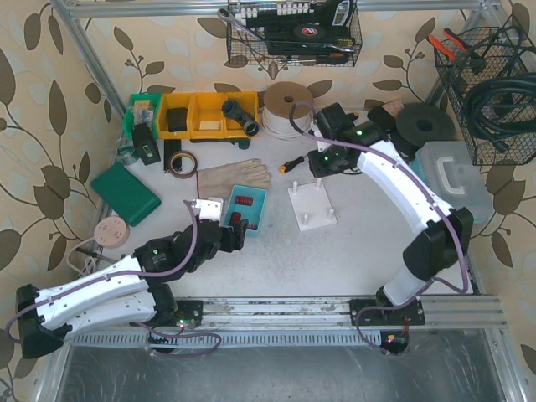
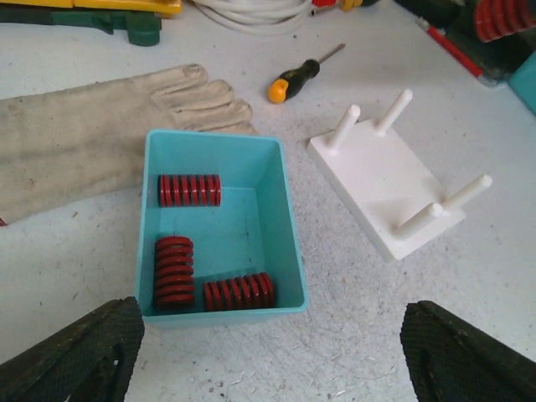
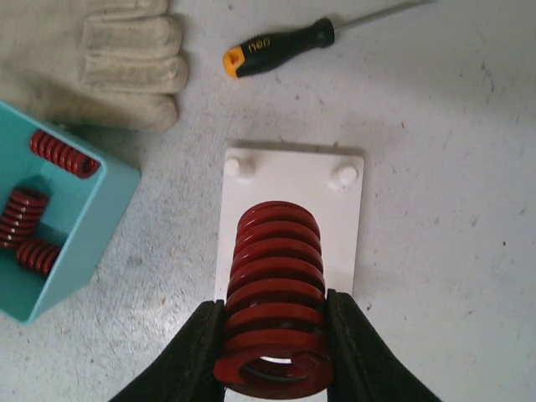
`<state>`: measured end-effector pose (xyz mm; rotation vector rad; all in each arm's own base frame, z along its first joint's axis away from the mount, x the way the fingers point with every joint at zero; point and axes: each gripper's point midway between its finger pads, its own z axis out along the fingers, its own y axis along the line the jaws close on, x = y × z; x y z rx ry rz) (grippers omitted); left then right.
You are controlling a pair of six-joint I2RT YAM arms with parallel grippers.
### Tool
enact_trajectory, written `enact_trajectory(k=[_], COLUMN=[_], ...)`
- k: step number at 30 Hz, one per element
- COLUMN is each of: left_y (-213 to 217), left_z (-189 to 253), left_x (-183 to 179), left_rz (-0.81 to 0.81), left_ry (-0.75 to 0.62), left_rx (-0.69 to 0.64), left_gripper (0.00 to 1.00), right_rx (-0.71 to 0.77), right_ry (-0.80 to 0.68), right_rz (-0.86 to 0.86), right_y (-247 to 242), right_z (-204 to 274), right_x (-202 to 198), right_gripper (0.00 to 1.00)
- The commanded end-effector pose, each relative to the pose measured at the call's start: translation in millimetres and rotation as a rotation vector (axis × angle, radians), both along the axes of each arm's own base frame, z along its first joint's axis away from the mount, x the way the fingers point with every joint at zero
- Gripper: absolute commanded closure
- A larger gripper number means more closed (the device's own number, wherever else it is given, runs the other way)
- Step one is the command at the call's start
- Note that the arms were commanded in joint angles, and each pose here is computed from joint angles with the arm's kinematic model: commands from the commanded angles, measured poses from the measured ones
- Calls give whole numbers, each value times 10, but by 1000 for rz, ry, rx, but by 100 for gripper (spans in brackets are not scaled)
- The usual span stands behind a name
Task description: Install the large spring
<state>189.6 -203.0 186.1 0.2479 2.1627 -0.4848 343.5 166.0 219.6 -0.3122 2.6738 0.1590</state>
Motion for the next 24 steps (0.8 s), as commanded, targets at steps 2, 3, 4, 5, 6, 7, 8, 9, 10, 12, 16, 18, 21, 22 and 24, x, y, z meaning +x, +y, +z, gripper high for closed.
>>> enact_trajectory(k=[2,3,4,5,6,7,8,9,10,12,16,18,21,22,24], left_y=[-3,-5,-12,-22,-38,-62,-85,-99,-97,-110,-103,-105,-131,-141,-155], left_z=[298,350,385,418,438,443,429,396,354,287,187,150,113,100,79], left_x=[79,108,140,173,208,245,287,324,365,436,539,578,613,622,635], left_rz=[17,21,25,31,34,36,38,42,53,59,66,65,62,58,54], left_ry=[-101,-122,-139,-152,-161,-163,-156,-138,-116,-76,-32,-13,2,5,11], left_rx=[-37,-21,0,17,36,50,63,75,87,84,59,58,67,70,70], left_gripper=[9,8,6,3,2,2,2,2,1,1,1,2,2,2,2], right_rx=[34,36,41,47,53,58,61,63,64,63,47,20,0,-3,-5], right_ry=[-1,-1,-2,-6,-10,-15,-20,-22,-24,-20,-2,14,37,42,44], right_rz=[1,-1,-3,-5,-3,-1,5,11,18,33,76,85,97,98,96], right_y=[111,129,141,155,177,192,211,224,235,247,249,214,188,187,176], right_z=[108,111,121,135,151,169,180,184,180,138,-22,-121,-215,-235,-259], right_x=[267,318,367,419,461,501,529,552,566,571,530,502,496,503,533], right_gripper=[100,100,100,100,100,100,100,100,100,100,100,100,100,100,100])
